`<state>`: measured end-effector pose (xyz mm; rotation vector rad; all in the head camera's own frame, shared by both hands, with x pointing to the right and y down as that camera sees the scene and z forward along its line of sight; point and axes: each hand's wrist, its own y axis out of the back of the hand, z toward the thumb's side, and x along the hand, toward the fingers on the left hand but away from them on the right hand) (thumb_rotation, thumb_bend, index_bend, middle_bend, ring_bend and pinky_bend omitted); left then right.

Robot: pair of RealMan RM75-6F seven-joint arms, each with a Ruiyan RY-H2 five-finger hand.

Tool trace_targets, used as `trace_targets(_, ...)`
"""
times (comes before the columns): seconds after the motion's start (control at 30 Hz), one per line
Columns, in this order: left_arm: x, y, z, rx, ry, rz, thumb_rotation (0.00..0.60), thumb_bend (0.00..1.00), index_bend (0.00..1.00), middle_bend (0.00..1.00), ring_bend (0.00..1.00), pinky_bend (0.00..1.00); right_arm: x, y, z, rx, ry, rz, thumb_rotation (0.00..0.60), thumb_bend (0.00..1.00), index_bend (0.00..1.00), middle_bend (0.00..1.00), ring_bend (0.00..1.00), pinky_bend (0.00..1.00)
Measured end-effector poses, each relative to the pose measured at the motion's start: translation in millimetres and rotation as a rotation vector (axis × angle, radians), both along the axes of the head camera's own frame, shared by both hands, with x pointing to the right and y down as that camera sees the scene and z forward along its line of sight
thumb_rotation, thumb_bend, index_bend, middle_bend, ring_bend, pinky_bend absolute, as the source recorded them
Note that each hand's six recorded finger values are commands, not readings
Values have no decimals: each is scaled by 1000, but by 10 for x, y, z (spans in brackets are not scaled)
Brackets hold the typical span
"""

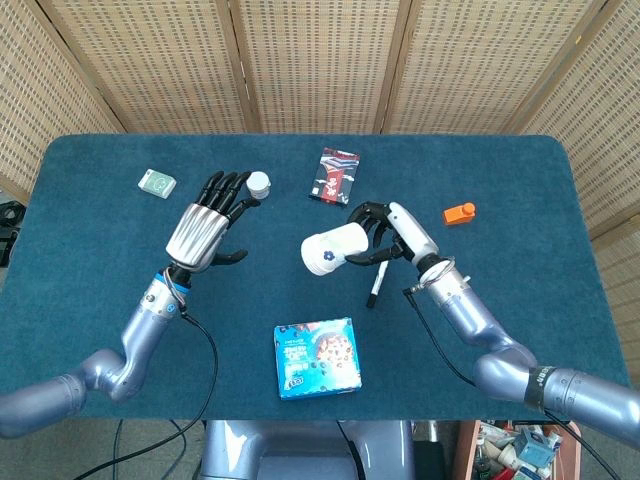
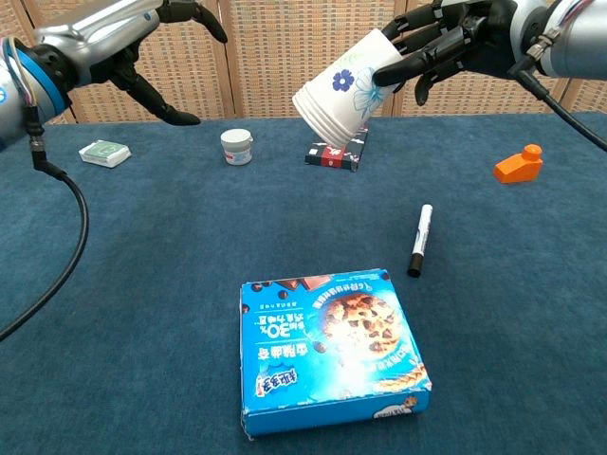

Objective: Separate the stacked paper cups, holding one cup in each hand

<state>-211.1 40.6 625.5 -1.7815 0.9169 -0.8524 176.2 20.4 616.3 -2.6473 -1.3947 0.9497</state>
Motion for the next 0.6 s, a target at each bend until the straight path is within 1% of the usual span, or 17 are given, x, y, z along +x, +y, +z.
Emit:
trace_targets(0.1, 83, 23, 46, 22, 30, -10, 600, 136, 306, 0, 0, 0, -1, -26, 21, -47, -31, 42, 600, 393, 557, 620, 501, 632)
trace_targets(0.2, 162, 43, 89, 53, 63, -20, 600, 137, 320, 0, 0, 0, -15, -56, 31, -85, -58, 77, 600, 398, 557, 620, 501, 633)
trace_targets(0.27, 221, 63, 104, 68, 93, -26, 600, 141, 325, 0, 0, 0, -33, -68, 42, -98, -64, 88, 600, 398, 557, 620, 501, 633)
trace_targets(0.33, 299, 89, 111, 83, 130, -30, 600, 168, 334, 0, 0, 0, -44, -62, 66, -105, -63, 90, 600, 398, 557, 620, 501, 633)
trace_targets(0.5, 497, 108, 137, 107, 164, -10, 600, 219, 395, 0, 0, 0, -64, -36, 133, -126, -63, 97, 600, 398, 557, 620, 501, 632)
trace_targets(0.6, 593, 102, 129, 121, 172, 1, 600, 241, 411, 0, 0, 0, -70, -34, 146, -133, -68, 98, 600, 398, 557, 620, 501, 632)
